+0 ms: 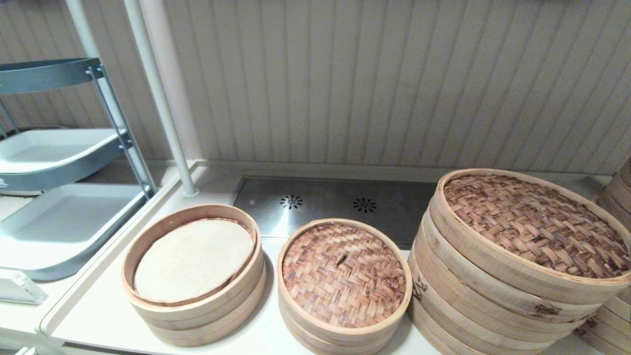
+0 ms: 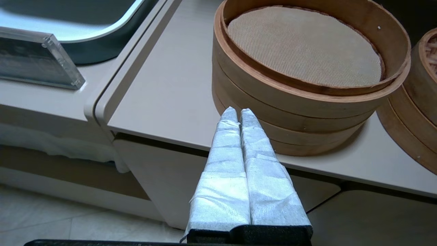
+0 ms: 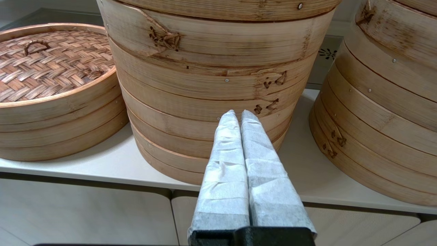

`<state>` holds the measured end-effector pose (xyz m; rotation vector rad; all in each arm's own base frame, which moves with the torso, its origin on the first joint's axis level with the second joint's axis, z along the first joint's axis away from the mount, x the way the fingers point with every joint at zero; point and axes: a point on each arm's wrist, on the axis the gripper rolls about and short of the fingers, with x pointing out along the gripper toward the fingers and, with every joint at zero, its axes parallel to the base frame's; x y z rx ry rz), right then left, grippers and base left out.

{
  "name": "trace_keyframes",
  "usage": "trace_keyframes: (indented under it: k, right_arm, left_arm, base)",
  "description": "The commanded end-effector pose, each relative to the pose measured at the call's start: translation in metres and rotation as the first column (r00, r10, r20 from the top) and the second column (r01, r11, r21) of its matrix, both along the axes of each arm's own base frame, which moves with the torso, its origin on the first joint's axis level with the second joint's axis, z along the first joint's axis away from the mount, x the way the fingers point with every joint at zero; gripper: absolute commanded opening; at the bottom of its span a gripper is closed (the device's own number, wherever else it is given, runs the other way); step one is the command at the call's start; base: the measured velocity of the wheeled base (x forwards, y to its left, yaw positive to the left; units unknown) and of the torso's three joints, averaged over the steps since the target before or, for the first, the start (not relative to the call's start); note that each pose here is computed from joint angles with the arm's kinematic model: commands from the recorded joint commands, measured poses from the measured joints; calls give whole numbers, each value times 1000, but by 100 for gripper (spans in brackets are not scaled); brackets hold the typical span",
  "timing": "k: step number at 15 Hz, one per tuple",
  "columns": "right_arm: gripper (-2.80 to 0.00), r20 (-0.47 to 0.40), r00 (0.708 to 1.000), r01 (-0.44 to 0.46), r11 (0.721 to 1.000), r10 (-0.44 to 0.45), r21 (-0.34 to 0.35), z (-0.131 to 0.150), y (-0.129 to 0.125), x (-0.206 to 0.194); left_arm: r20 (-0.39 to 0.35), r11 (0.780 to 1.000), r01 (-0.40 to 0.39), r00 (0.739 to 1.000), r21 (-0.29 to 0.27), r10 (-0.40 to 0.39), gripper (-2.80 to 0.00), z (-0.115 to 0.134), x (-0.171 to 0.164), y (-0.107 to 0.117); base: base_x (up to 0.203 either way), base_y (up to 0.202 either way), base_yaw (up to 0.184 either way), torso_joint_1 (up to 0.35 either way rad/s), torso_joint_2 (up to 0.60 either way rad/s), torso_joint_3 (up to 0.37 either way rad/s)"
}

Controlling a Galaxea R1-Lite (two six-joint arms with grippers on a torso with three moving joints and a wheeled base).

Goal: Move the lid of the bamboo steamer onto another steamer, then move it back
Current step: Pick up the steamer

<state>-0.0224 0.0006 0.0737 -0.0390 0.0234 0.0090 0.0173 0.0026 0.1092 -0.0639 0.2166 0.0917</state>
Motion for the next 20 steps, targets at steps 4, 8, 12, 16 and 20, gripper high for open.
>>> trace_keyframes:
  k: [4, 8, 12, 16, 20]
  right_arm:
    - [-280, -2, 1000, -1, 1000, 1, 0, 0, 0, 0]
    - [-280, -2, 1000, -1, 1000, 1, 0, 0, 0, 0]
    - [-280, -2, 1000, -2, 1000, 2, 0, 0, 0, 0]
    - [-280, -2, 1000, -2, 1000, 2, 0, 0, 0, 0]
    - [-280, -2, 1000, -1, 1000, 1, 0, 0, 0, 0]
  left_arm:
    - [43, 997, -59, 997, 46, 57, -280, -14, -11, 1]
    - [115, 995, 96, 988, 42, -100, -280, -15, -19, -2]
    - [143, 984, 170, 974, 59, -177, -280, -21, -37, -4]
    - [175, 984, 166, 969, 61, -175, -280, -23, -47, -4]
    - [202, 970, 219, 950, 107, -237, -280, -22, -46, -5]
  base:
    - [0, 0, 0, 0, 0, 0]
    - [0, 0, 0, 0, 0, 0]
    - [0, 0, 0, 0, 0, 0]
    - [0, 0, 0, 0, 0, 0]
    - [0, 0, 0, 0, 0, 0]
